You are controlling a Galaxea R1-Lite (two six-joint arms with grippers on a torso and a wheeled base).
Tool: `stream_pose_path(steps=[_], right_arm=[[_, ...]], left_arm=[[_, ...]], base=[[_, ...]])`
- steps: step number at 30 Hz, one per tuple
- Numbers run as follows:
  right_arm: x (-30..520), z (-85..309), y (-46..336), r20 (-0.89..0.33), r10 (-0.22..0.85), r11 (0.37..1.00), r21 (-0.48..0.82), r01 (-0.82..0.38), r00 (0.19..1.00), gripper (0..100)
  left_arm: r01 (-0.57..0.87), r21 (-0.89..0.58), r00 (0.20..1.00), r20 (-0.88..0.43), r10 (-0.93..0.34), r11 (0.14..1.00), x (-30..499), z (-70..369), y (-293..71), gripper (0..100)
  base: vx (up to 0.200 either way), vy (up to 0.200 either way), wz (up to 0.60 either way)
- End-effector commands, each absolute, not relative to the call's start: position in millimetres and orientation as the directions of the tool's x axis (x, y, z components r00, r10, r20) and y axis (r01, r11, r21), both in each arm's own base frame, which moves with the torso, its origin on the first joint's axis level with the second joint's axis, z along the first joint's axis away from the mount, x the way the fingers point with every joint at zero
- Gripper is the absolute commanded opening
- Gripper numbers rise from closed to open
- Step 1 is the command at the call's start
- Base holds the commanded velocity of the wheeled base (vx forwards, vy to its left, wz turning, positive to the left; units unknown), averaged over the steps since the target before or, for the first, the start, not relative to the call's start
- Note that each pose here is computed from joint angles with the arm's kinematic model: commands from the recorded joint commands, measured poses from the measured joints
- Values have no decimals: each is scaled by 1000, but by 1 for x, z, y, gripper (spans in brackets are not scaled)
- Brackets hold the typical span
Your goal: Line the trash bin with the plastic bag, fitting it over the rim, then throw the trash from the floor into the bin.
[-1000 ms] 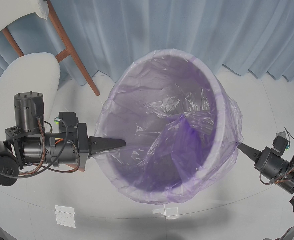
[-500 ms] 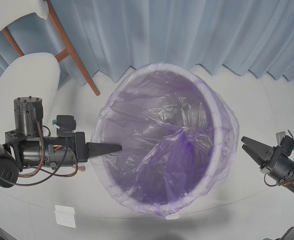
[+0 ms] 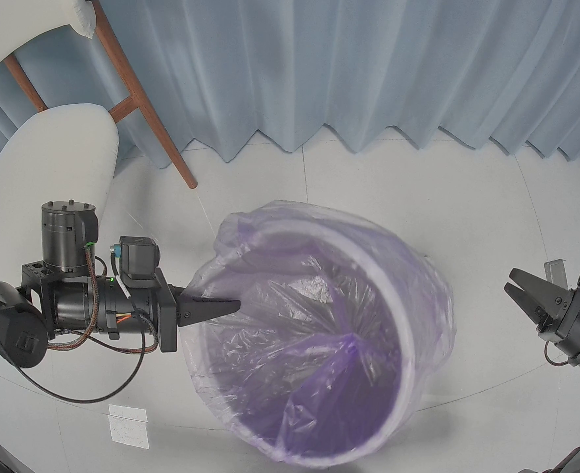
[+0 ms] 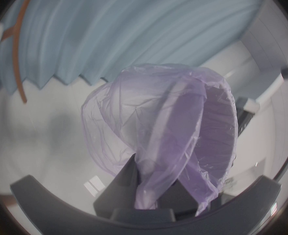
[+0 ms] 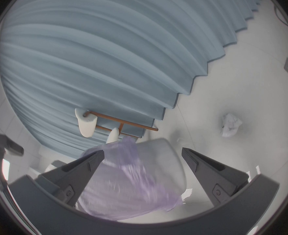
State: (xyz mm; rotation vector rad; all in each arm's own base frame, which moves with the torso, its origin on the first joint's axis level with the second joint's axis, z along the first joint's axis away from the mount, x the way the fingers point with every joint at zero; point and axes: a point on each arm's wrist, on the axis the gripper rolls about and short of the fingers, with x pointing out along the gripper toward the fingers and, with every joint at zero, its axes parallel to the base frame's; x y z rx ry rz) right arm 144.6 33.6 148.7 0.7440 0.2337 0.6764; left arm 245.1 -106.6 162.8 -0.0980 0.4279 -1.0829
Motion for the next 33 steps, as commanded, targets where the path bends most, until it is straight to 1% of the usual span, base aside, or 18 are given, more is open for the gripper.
stream_pose_path(steps=[1,2,5,6,10,14,16,18,20,21,23,24,27,28,29,30,32,33], right_arm=[[162,136,34,-48,640,618,625,-477,767,100],[169,132,35,-68,641,649,579,-493,764,100],[174,132,38,-71,656,659,539,-525,751,100],[175,134,43,-62,694,638,517,-572,718,100],[170,132,53,-72,747,602,494,-627,660,100],[162,121,58,-119,772,590,503,-632,625,100],[160,112,58,-160,775,592,522,-613,612,100],[160,111,58,-164,772,595,524,-609,614,100],[162,112,57,-162,766,599,530,-600,622,100],[163,112,57,-161,761,604,529,-596,628,100],[164,112,56,-161,751,614,527,-588,640,100],[164,112,53,-164,730,634,525,-568,664,100],[164,112,50,-169,690,668,522,-530,704,100],[164,112,50,-169,690,668,522,-530,704,100],[166,113,44,-167,652,693,526,-493,739,100],[166,113,44,-166,650,693,528,-490,742,100],[169,115,37,-155,617,711,531,-461,772,100],[169,115,34,-155,606,717,530,-452,780,100]], left_arm=[[890,-163,365,-304,-880,425,253,153,-109,0],[905,-102,366,-304,-879,412,256,153,-109,0],[910,-76,368,-300,-880,407,258,154,-110,0],[911,-67,371,-298,-880,407,258,156,-111,0],[914,-55,372,-290,-882,403,259,157,-113,0],[912,-44,381,-281,-881,408,261,158,-114,0],[906,-42,394,-284,-874,422,263,156,-112,0],[897,-33,414,-288,-863,441,265,155,-112,0],[861,-32,472,-322,-821,508,274,144,-114,0],[852,-30,486,-325,-812,522,278,141,-115,0],[845,-35,496,-327,-805,534,283,136,-115,0],[835,-49,506,-324,-800,548,292,128,-117,0],[818,-110,515,-302,-803,565,305,122,-129,0],[818,-110,515,-302,-803,565,305,122,-129,0],[779,-178,540,-296,-788,601,313,118,-140,0],[771,-188,547,-295,-783,609,315,117,-141,0],[674,-277,626,-278,-729,685,337,108,-156,0],[647,-302,651,-261,-713,700,344,105,-162,0]], base=[[0,0,0],[0,0,0],[0,0,0],[0,0,0],[0,0,0],[0,0,0],[0,0,0],[0,0,0],[0,0,0],[0,0,0],[0,0,0],[0,0,0],[0,0,0],[0,0,0],[0,0,0],[0,0,0],[0,0,0],[0,0,0]])
